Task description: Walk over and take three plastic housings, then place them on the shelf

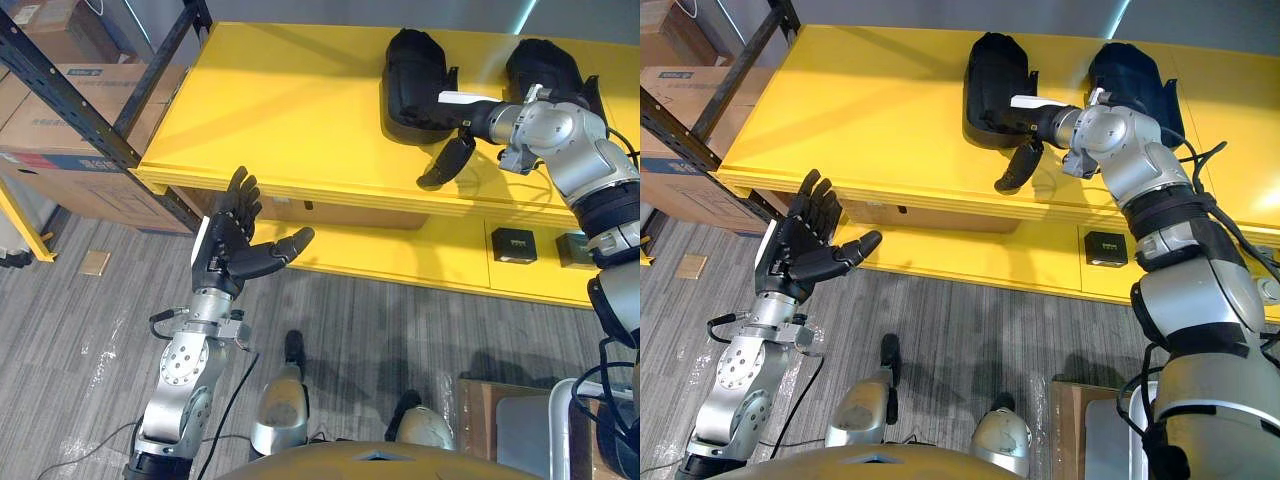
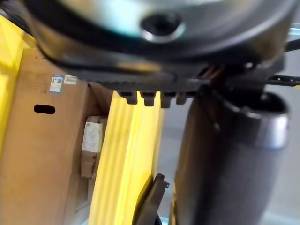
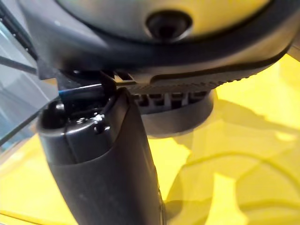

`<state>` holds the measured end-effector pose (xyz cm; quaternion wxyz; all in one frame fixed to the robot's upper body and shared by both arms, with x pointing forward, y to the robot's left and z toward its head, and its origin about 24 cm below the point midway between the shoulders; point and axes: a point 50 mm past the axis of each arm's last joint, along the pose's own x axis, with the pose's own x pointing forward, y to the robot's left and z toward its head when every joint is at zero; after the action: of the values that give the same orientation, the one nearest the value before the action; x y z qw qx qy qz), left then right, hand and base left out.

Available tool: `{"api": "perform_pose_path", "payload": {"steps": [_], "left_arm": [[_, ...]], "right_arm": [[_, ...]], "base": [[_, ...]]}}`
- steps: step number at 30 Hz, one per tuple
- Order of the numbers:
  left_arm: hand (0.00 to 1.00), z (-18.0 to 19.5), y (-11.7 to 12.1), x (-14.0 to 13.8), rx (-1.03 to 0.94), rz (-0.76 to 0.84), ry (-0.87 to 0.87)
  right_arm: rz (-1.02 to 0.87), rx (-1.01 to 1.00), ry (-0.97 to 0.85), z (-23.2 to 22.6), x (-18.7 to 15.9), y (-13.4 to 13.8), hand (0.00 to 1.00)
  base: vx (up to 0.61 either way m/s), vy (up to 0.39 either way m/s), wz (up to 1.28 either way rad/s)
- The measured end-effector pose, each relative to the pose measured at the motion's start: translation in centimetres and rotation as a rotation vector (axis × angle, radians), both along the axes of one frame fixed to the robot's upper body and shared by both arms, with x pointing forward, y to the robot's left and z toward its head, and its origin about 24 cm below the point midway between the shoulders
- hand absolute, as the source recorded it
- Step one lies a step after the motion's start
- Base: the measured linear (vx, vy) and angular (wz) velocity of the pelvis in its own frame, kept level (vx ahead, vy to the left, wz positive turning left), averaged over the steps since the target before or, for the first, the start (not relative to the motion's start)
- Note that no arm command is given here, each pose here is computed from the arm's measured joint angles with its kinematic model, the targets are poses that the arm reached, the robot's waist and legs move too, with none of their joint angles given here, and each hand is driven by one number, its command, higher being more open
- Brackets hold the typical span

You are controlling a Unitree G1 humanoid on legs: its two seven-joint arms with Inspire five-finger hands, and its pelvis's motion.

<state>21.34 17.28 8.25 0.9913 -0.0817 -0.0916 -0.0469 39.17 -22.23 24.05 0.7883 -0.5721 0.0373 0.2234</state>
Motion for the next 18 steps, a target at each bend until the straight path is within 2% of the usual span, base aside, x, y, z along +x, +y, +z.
{"api": "perform_pose_path", "payload": {"steps": [9,18], "left_arm": [[1.0,0.0,0.0,0.0,-0.001,-0.001,0.005],[1.0,-0.1,-0.2,0.0,-0.009,-0.005,0.007]], "right_arm": [[-0.004,0.051,0.02,-1.3,-0.3,-0.2,1.0],[0.038,0.087,0.08,-3.8,-0.5,1.2,1.0]], "base": [[-0.01,-0.003,0.0],[0.0,0.0,0.0]]}}
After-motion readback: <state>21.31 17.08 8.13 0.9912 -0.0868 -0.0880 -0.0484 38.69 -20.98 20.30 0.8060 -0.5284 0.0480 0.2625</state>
